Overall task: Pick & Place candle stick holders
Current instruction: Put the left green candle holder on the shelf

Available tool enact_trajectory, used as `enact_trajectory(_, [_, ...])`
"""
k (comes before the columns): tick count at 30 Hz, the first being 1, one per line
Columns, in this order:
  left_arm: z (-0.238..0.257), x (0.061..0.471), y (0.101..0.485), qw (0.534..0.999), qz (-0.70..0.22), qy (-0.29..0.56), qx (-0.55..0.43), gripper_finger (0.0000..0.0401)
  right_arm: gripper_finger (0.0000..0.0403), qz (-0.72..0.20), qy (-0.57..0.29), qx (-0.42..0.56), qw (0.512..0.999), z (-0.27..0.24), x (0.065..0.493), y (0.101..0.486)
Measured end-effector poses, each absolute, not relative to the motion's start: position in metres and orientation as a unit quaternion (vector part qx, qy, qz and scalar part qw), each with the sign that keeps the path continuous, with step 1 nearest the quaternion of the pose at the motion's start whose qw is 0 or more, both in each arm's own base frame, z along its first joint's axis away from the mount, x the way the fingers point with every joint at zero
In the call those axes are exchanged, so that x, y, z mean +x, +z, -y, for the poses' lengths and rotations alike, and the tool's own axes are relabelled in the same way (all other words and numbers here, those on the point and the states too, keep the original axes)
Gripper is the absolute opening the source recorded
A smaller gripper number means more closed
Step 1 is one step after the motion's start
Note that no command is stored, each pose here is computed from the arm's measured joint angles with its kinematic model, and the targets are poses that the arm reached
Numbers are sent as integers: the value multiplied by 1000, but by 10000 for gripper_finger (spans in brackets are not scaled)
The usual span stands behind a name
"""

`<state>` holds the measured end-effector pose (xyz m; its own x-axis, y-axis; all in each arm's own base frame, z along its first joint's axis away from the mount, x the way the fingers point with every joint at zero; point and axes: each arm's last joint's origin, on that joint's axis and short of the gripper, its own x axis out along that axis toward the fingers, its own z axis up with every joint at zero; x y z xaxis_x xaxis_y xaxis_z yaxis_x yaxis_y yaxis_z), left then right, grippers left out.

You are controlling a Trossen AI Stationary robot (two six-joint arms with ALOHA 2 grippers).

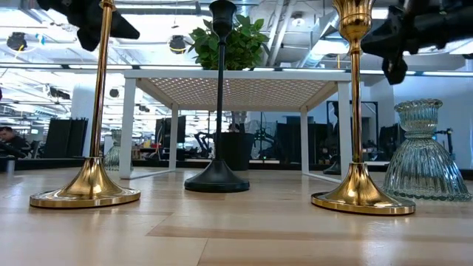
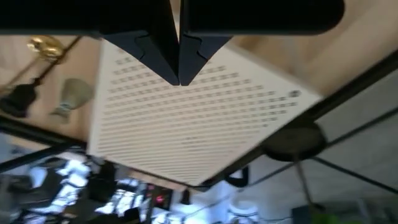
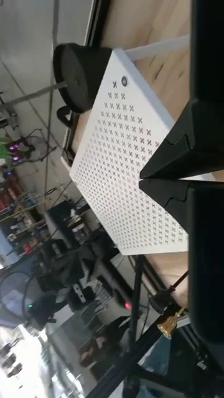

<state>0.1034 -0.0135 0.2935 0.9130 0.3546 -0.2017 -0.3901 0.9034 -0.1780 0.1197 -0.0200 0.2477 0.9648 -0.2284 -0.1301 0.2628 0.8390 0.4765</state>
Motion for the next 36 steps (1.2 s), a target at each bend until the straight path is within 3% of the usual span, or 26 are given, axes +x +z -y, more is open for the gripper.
enact_trajectory(8, [5, 79, 309, 957, -139, 234, -104, 3, 0, -50, -125, 185, 974, 12, 144, 286])
enact_trajectory(13, [2, 69, 314, 959, -127, 230, -109, 3, 0, -43, -124, 144, 981, 6, 146, 304])
enact_trajectory(25, [2, 67, 313, 963, -133, 203, -117, 3, 0, -127, -183, 145, 964, -6, 139, 289])
enact_trajectory(36, [1, 66, 311, 958, -138, 226, -105, 3, 0, -130, -175, 149, 964, -12, 138, 289])
